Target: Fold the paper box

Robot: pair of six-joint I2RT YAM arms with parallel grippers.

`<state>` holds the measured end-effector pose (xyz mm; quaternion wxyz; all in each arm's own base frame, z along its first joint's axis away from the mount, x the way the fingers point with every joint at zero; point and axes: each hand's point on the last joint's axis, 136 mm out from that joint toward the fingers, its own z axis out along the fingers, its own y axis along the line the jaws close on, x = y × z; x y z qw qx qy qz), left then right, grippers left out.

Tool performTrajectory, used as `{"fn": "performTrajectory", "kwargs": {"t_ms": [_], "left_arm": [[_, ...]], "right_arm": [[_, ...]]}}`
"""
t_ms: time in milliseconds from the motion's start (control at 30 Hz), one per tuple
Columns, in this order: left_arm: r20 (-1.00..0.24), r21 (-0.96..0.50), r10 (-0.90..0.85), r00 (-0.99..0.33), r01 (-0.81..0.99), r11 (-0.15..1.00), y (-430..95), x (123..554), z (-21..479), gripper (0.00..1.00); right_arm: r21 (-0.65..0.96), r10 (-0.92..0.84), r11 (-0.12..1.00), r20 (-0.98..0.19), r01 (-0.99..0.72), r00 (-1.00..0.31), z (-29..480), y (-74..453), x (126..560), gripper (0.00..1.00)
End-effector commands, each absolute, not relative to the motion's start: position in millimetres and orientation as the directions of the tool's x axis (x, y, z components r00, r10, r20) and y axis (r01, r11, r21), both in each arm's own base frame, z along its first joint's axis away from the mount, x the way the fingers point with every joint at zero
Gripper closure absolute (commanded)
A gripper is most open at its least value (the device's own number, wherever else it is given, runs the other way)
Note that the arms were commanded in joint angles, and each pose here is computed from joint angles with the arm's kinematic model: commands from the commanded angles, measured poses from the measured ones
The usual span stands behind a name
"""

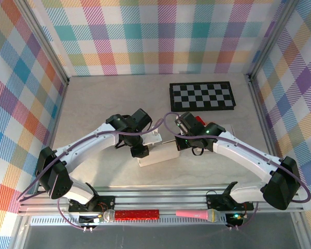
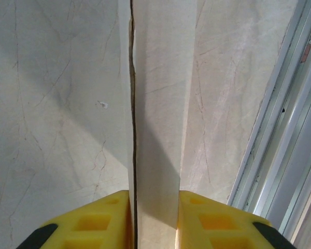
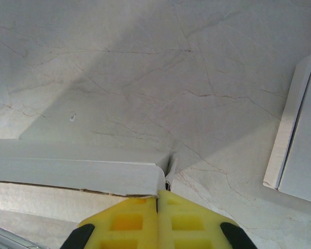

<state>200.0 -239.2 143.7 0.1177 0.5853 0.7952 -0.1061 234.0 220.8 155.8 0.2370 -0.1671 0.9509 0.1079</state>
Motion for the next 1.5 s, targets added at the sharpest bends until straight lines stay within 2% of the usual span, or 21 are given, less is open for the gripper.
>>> {"fn": "performTrajectory", "kwargs": {"t_ms": [0, 167, 500, 767, 900, 1033, 1300, 1467], "left_arm": [[-0.28, 0.011, 0.912, -0.298, 0.95, 0.314, -239, 209, 132, 0.74], [-0.301, 0.085, 0.901, -0.314, 0.932, 0.353, -242, 227, 136, 0.71], [-0.353, 0.107, 0.849, -0.393, 0.885, 0.454, -237, 234, 150, 0.48], [-0.454, 0.065, 0.711, -0.536, 0.777, 0.627, -219, 235, 182, 0.38], [-0.455, -0.046, 0.588, -0.669, 0.676, 0.735, -199, 236, 190, 0.4], [-0.38, -0.152, 0.499, -0.779, 0.585, 0.797, -182, 230, 187, 0.47], [-0.343, -0.18, 0.52, -0.783, 0.598, 0.781, -189, 235, 176, 0.5], [-0.306, -0.19, 0.532, -0.79, 0.598, 0.778, -192, 237, 166, 0.59]], "right_arm": [[0.116, -0.282, 0.925, -0.431, -0.362, -0.857, 144, 217, 224, 1.0], [0.127, -0.266, 0.927, -0.437, -0.352, -0.859, 146, 219, 225, 1.0], [0.122, -0.248, 0.936, -0.433, -0.329, -0.866, 142, 217, 227, 1.0], [0.13, -0.248, 0.934, -0.429, -0.332, -0.868, 141, 219, 226, 1.0], [0.129, -0.25, 0.934, -0.429, -0.333, -0.868, 141, 218, 225, 1.0], [0.131, -0.25, 0.933, -0.431, -0.334, -0.867, 142, 218, 225, 1.0], [0.132, -0.251, 0.933, -0.43, -0.336, -0.867, 142, 218, 225, 1.0], [0.129, -0.253, 0.933, -0.432, -0.337, -0.866, 143, 217, 224, 1.0]]}}
